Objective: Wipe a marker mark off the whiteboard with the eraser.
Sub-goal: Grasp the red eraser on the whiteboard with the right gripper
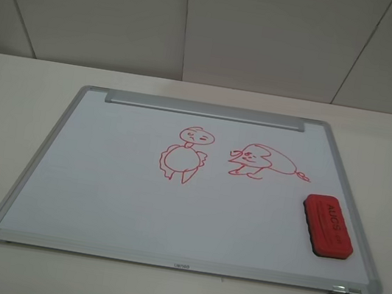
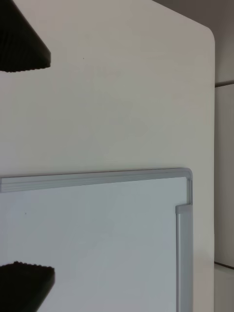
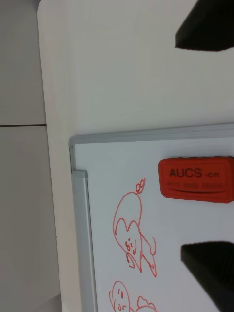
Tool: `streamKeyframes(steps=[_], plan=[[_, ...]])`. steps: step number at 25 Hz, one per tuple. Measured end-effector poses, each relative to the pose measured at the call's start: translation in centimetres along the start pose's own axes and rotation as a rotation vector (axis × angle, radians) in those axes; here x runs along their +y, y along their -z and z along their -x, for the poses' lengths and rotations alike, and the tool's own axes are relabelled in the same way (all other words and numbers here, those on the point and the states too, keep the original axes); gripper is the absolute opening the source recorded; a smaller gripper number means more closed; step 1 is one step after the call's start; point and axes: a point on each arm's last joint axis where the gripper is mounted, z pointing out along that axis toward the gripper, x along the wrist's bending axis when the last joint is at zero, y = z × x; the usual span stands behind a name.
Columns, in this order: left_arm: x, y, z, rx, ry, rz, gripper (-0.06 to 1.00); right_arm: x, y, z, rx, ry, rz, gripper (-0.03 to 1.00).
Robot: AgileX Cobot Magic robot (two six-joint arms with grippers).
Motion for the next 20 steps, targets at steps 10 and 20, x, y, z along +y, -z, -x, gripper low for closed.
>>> streamKeyframes(steps=[10,20], plan=[[0.0,0.0,0.0,0.000,0.000,0.000,0.78,0.0,0.0,0.0,0.000,0.000,0.000,0.69],[0.0,0.0,0.0,0.000,0.000,0.000,0.78,1.2,-2.8,-0.4,-0.024,0.018,-0.190,0.69]])
